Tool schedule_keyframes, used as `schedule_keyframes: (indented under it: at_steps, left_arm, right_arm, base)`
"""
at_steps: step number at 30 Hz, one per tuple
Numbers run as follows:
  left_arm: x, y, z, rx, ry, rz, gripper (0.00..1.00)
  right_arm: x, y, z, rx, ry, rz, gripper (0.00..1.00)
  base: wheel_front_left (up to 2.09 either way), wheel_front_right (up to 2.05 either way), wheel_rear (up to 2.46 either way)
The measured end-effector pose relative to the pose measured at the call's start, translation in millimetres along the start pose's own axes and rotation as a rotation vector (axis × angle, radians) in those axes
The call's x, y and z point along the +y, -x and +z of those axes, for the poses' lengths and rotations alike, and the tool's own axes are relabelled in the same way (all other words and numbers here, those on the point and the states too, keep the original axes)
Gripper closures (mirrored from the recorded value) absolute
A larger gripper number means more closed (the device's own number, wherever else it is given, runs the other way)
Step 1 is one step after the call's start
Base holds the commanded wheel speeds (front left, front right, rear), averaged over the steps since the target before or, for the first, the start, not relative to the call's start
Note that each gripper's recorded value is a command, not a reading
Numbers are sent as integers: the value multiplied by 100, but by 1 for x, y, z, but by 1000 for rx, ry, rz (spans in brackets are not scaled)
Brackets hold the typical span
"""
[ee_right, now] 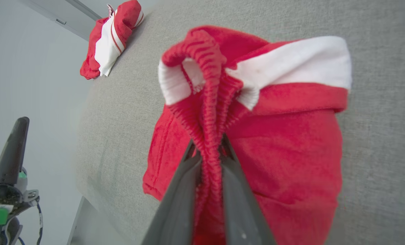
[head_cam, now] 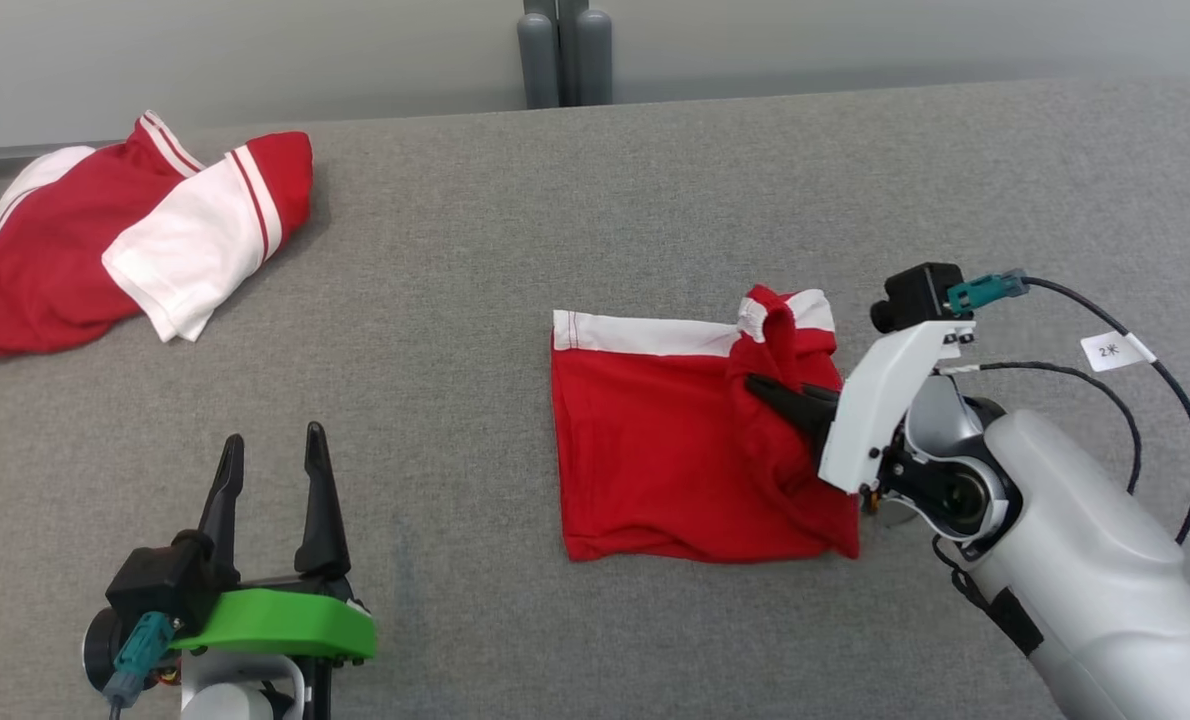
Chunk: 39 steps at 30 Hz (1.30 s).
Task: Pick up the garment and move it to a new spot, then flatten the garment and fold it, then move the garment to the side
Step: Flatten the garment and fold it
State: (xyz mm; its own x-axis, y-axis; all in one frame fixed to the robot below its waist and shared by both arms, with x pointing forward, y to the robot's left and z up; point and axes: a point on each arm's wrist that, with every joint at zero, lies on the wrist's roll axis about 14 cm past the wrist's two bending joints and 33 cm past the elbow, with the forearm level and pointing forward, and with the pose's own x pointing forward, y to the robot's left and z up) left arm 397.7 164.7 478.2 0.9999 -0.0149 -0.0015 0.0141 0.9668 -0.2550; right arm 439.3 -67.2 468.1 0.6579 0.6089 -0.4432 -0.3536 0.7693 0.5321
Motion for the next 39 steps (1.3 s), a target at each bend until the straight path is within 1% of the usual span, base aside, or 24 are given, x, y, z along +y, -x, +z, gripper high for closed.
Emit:
schedule_keyframes:
  at_steps: [5, 8, 11, 16, 17, 18, 19, 22, 27, 31, 35, 39]
  left_arm:
    - [4, 3, 1, -2, 6, 15, 0]
    - [7, 5, 1, -2, 9, 25, 0]
    - [11, 7, 2, -3, 12, 38, 0]
    - [16, 14, 1, 0, 20, 56, 0]
    - [18, 15, 1, 0, 24, 62, 0]
    - [20, 16, 2, -1, 27, 68, 0]
    - [21, 17, 2, -1, 27, 72, 0]
    - [23, 20, 4, -5, 33, 82, 0]
    - [22, 22, 5, -10, 38, 86, 0]
    - [18, 20, 4, -7, 40, 75, 0]
    - [13, 17, 2, -2, 36, 58, 0]
    - [5, 12, 3, -3, 25, 32, 0]
  right_arm:
    - [27, -23, -7, 34, -8, 62, 100]
    - [38, -35, -11, 56, -14, 82, 100]
    - [45, -47, -16, 80, -22, 88, 100]
    - [48, -62, -23, 114, -1, 68, 100]
    - [48, -65, -23, 114, -3, 65, 65]
    - [49, -68, -23, 116, -7, 63, 51]
    - [50, -70, -24, 119, -13, 60, 0]
    - [58, -76, -21, 107, -17, 70, 0]
    - [74, -78, -11, 73, -68, 112, 0]
    - [81, -76, 1, 16, -67, 135, 0]
    - [82, -71, 24, -98, 15, 130, 0]
    - [58, -54, 56, -246, 134, 65, 0]
  base:
    - [0, 0, 0]
    - [0, 0, 0]
    - [0, 0, 0]
    - [0, 0, 0]
    - [0, 0, 0]
    - [0, 0, 0]
    - [0, 0, 0]
    - [0, 0, 0]
    - [0, 0, 0]
    - [0, 0, 0]
    - [0, 0, 0]
    - [0, 0, 0]
